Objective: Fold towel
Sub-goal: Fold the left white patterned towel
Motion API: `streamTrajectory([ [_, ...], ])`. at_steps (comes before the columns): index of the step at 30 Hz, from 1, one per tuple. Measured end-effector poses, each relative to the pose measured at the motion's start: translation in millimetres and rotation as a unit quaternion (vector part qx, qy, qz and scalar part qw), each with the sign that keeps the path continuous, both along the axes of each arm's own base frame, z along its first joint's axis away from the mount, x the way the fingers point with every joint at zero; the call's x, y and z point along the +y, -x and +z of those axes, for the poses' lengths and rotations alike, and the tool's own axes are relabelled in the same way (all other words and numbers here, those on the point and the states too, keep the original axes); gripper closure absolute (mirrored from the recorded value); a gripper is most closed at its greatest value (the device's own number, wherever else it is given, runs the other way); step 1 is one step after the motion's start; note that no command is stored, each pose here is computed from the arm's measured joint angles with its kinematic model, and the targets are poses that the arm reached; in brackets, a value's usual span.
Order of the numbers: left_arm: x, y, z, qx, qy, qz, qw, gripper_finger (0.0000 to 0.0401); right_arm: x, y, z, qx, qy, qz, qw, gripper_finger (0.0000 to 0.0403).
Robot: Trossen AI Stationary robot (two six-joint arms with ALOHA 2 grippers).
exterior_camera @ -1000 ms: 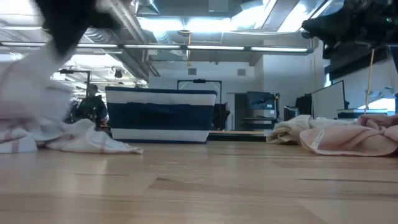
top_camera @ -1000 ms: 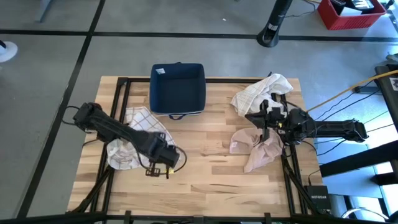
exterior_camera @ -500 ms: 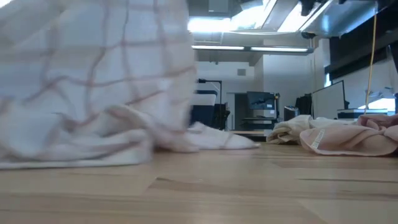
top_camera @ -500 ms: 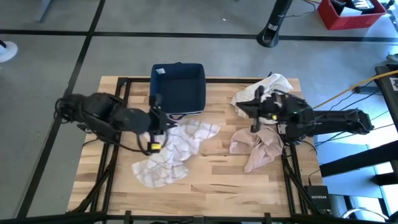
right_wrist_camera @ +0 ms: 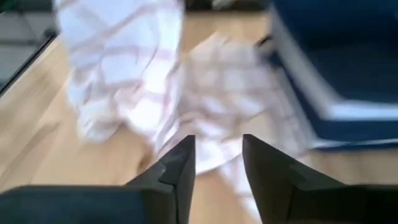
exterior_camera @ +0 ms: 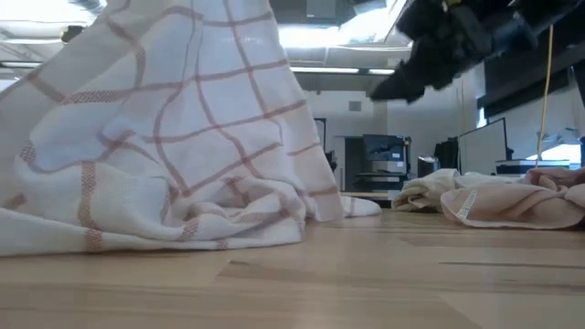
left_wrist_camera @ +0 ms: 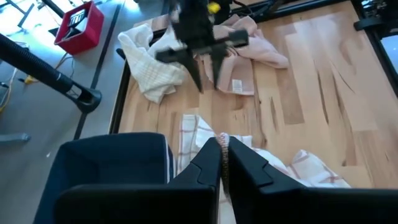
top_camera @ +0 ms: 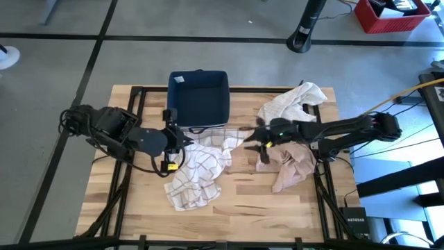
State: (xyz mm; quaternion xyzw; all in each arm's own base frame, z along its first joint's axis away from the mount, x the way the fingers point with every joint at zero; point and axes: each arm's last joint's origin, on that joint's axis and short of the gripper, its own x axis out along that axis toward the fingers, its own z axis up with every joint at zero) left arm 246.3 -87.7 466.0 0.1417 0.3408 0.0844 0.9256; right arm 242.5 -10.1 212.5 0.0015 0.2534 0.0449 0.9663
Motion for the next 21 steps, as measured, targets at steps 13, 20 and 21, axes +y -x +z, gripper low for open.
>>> streamTrajectory([
  [13, 0.4, -0.1, 0.1, 0.000, -0.005, 0.000, 1.000, 0.0392, 35.4, -48.0, -80.5, 0.039, 0.103, 0.088, 0.990, 0.0255],
  [20, 0.6, -0.2, 0.1, 0.002, -0.012, -0.005, 1.000, 0.0391, 46.5, -71.0, -101.3, 0.064, 0.128, 0.098, 0.985, 0.0255],
  [21, 0.6, -0.3, 0.2, 0.002, -0.012, -0.005, 1.000, 0.0391, 47.0, -75.6, -103.0, 0.066, 0.130, 0.096, 0.985, 0.0255],
])
